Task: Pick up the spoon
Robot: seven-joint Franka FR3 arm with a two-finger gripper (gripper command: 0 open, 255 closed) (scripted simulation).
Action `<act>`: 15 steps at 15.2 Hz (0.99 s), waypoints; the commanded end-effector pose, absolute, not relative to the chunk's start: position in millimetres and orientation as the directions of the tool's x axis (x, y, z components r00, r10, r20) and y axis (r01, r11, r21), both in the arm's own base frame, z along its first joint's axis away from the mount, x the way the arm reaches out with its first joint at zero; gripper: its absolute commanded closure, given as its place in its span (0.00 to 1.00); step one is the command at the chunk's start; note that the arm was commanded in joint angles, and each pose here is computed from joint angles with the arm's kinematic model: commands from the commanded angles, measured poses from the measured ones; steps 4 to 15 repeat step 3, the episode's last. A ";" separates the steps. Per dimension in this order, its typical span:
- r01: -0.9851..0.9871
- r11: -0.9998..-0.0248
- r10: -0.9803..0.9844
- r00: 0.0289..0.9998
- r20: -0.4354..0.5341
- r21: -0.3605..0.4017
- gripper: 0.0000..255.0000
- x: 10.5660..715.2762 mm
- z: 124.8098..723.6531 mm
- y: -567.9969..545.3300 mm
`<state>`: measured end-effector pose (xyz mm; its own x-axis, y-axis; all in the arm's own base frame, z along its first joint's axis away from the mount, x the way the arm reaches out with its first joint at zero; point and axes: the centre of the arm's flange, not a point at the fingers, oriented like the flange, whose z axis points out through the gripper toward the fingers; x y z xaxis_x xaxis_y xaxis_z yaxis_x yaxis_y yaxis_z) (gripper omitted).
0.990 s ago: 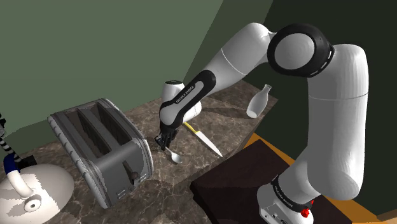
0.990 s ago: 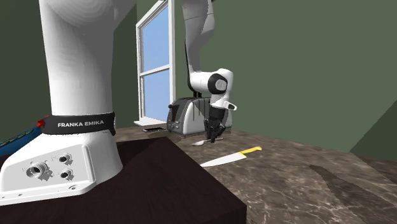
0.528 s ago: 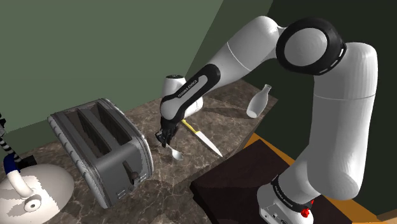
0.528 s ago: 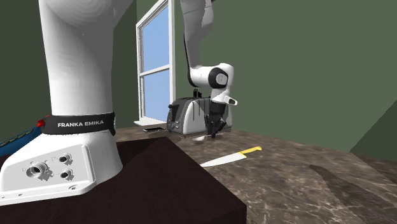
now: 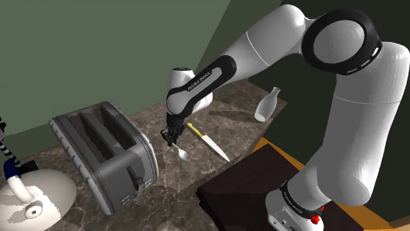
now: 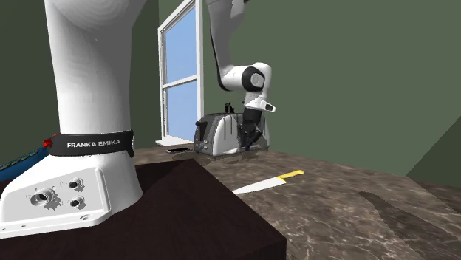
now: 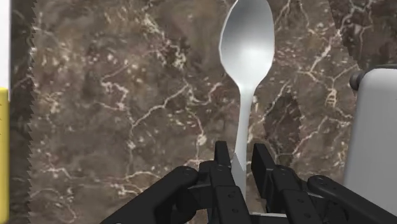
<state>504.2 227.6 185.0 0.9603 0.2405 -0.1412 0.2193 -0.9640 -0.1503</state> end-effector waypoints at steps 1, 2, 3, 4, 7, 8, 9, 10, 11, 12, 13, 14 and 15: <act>0.219 -0.964 0.240 0.960 -0.141 -0.150 1.00 504.9 196.1 227.4; 0.219 -0.964 0.240 0.960 -0.141 -0.150 1.00 504.8 196.9 227.4; 0.219 -0.964 0.240 0.960 -0.141 -0.150 1.00 504.9 196.9 227.4; 0.219 -0.964 0.240 0.960 -0.141 -0.150 1.00 504.9 196.9 227.4; 0.219 -0.964 0.240 0.960 -0.141 -0.150 1.00 504.9 196.9 227.4; 0.219 -0.964 0.240 0.960 -0.141 -0.150 1.00 504.9 196.9 227.4; 0.219 -0.964 0.240 0.960 -0.141 -0.150 1.00 504.9 196.9 227.4; 0.219 -0.964 0.240 0.960 -0.141 -0.150 1.00 504.9 196.9 227.4; 0.219 -0.964 0.240 0.960 -0.141 -0.150 1.00 504.9 196.9 227.4; 0.219 -0.964 0.240 0.960 -0.141 -0.150 1.00 504.9 196.9 227.4; 0.219 -0.964 0.240 0.960 -0.141 -0.150 1.00 504.9 196.9 227.4; 0.219 -0.964 0.240 0.960 -0.141 -0.150 1.00 504.9 196.9 227.4; 0.219 -0.964 0.240 0.960 -0.141 -0.150 1.00 504.9 196.9 227.4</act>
